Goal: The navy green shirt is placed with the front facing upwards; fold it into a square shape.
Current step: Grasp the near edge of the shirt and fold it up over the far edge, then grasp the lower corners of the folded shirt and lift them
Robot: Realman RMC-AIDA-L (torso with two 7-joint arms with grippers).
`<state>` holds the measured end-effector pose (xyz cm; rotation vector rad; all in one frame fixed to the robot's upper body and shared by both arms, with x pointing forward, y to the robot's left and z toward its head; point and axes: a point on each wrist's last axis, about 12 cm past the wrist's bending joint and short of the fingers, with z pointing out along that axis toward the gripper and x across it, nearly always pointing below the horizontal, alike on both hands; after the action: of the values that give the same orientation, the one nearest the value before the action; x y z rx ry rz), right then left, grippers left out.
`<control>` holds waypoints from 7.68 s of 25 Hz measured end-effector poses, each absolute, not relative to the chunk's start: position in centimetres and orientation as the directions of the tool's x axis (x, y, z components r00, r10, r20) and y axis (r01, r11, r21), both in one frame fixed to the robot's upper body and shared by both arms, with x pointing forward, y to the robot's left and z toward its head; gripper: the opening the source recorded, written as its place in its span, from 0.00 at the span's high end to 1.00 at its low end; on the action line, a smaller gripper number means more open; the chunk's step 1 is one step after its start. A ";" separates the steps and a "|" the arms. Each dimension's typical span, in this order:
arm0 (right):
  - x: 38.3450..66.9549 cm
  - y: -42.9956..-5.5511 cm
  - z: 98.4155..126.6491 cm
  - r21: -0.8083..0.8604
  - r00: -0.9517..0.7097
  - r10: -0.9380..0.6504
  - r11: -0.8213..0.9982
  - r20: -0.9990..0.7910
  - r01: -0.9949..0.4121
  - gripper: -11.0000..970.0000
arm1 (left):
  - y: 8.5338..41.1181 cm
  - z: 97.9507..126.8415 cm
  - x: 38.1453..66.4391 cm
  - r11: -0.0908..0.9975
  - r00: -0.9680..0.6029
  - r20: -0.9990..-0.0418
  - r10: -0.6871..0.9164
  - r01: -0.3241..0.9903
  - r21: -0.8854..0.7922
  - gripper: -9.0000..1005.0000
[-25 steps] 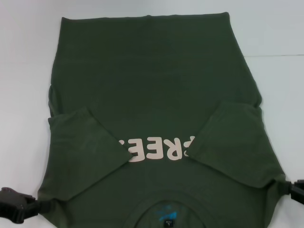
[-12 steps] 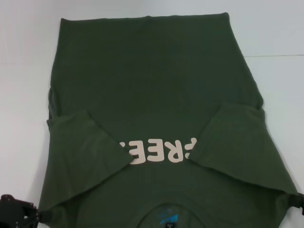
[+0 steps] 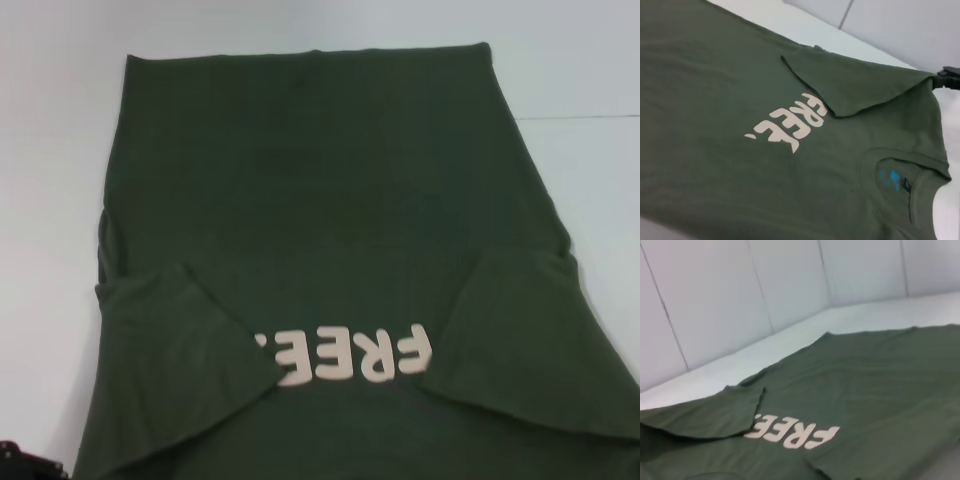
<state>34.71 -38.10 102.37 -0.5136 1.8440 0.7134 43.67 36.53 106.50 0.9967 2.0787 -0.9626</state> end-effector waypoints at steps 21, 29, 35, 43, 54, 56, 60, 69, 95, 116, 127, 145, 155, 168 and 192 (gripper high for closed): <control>34.0 -38.7 103.4 0.186 -0.232 0.056 0.786 -0.971 -0.589 0.97 | 38.2 106.9 42.9 0.534 -0.416 -0.861 0.293 0.818 -0.214 0.96; 36.5 -39.0 103.7 0.192 -0.197 0.096 0.806 -0.976 -0.559 0.97 | 38.3 106.3 43.4 0.592 -0.404 -0.885 0.234 0.780 -0.200 0.95; 40.0 -39.6 103.7 0.240 -0.257 0.123 0.834 -0.959 -0.497 0.97 | 38.2 106.1 45.6 0.676 -0.421 -0.892 0.164 0.707 -0.209 0.95; 46.4 -39.3 104.9 0.256 -0.292 0.122 0.838 -0.949 -0.482 0.97 | 36.6 105.9 50.9 0.749 -0.417 -0.892 0.173 0.644 -0.156 0.95; 56.1 -36.0 106.4 0.210 -0.342 0.059 0.881 -0.938 -0.425 0.97 | 33.8 107.1 58.2 0.835 -0.372 -0.909 0.188 0.548 -0.051 0.95; 57.3 -35.5 106.6 0.202 -0.349 0.053 0.891 -0.936 -0.407 0.97 | 33.4 107.4 59.2 0.846 -0.365 -0.912 0.185 0.531 -0.041 0.95; 58.9 -35.0 106.9 0.196 -0.353 0.056 0.906 -0.934 -0.375 0.97 | 32.6 107.7 61.0 0.873 -0.368 -0.910 0.191 0.488 -0.014 0.95; 61.2 -34.5 108.0 0.155 -0.331 0.036 0.927 -0.943 -0.340 0.97 | 31.1 107.9 63.2 0.898 -0.383 -0.900 0.207 0.439 0.020 0.95; 63.5 -31.9 108.0 0.099 -0.369 -0.034 0.936 -0.929 -0.337 0.96 | 29.2 107.0 64.0 0.909 -0.397 -0.885 0.244 0.411 0.066 0.95; 63.3 -32.5 107.3 0.138 -0.382 0.042 0.963 -0.923 -0.230 0.36 | 29.7 107.9 64.6 0.963 -0.349 -0.936 0.046 0.265 -0.051 0.47; 60.3 -33.5 107.0 0.207 -0.313 0.114 0.936 -0.943 -0.284 0.26 | 28.9 107.5 64.3 0.966 -0.331 -0.944 -0.004 0.243 -0.089 0.12; 54.8 -33.4 106.5 0.191 -0.203 0.095 0.829 -0.975 -0.525 0.26 | 31.5 107.8 58.5 0.845 -0.241 -0.951 -0.193 0.452 -0.286 0.11; 53.0 -32.6 105.0 0.202 -0.277 0.041 0.788 -0.960 -0.582 0.26 | 34.6 106.9 55.2 0.842 -0.436 -0.883 -0.175 0.398 -0.364 0.11; 53.3 -32.4 104.8 0.218 -0.297 0.049 0.793 -0.954 -0.568 0.26 | 35.4 107.4 54.3 0.842 -0.613 -0.788 -0.058 0.394 -0.368 0.11; 53.5 -32.0 104.2 0.234 -0.341 0.038 0.798 -0.939 -0.556 0.26 | 32.5 105.6 55.4 0.849 -0.658 -0.749 0.079 0.438 -0.295 0.23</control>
<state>53.46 -32.00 104.19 -0.3966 1.8297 0.6402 55.35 32.55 105.58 0.3735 2.2410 -0.5907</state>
